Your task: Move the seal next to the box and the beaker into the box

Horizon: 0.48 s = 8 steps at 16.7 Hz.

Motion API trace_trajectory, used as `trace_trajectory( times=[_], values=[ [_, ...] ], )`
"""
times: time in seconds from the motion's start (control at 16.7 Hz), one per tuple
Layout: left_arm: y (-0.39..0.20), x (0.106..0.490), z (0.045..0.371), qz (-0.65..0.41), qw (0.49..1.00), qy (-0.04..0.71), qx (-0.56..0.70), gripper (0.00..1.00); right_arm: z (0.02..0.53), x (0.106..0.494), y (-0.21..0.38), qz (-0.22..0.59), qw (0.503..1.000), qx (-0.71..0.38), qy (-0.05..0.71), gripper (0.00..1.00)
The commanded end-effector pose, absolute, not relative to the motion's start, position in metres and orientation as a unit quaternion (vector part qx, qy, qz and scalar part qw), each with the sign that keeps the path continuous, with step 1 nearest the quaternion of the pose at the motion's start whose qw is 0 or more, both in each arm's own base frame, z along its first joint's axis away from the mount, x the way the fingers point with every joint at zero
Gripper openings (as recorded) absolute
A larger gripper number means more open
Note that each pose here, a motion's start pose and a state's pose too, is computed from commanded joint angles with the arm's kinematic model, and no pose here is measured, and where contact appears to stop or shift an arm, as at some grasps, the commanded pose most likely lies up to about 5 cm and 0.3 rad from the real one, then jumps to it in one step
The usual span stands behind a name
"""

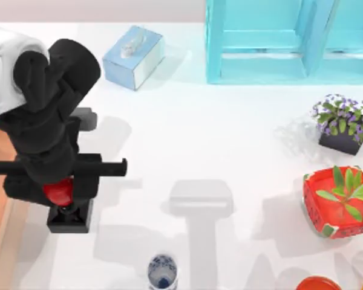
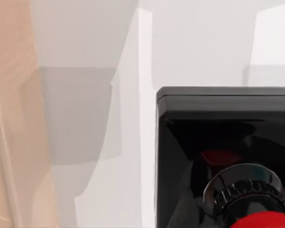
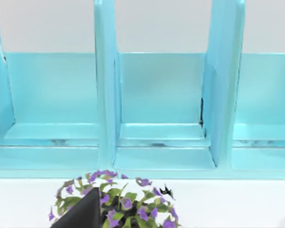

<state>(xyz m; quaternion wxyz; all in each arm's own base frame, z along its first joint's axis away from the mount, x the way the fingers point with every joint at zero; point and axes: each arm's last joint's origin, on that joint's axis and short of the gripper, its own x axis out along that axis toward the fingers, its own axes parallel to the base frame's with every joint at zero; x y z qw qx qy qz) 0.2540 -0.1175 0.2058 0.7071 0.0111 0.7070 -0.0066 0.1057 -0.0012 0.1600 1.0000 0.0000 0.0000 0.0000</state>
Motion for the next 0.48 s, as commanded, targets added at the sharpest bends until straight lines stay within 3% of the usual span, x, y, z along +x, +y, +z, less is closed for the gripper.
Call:
trace_trajectory(
  times=[0.12, 0.48],
  values=[
    [-0.1175, 0.2540, 0.2058, -0.007, 0.707, 0.707, 0.011, 0.00, 0.1600, 0.1057, -0.0012, 0.000, 1.000, 0.000, 0.000, 1.00],
    [-0.1175, 0.2540, 0.2058, -0.007, 0.707, 0.707, 0.011, 0.45, 0.1600, 0.1057, -0.0012, 0.000, 1.000, 0.000, 0.000, 1.00]
  ],
)
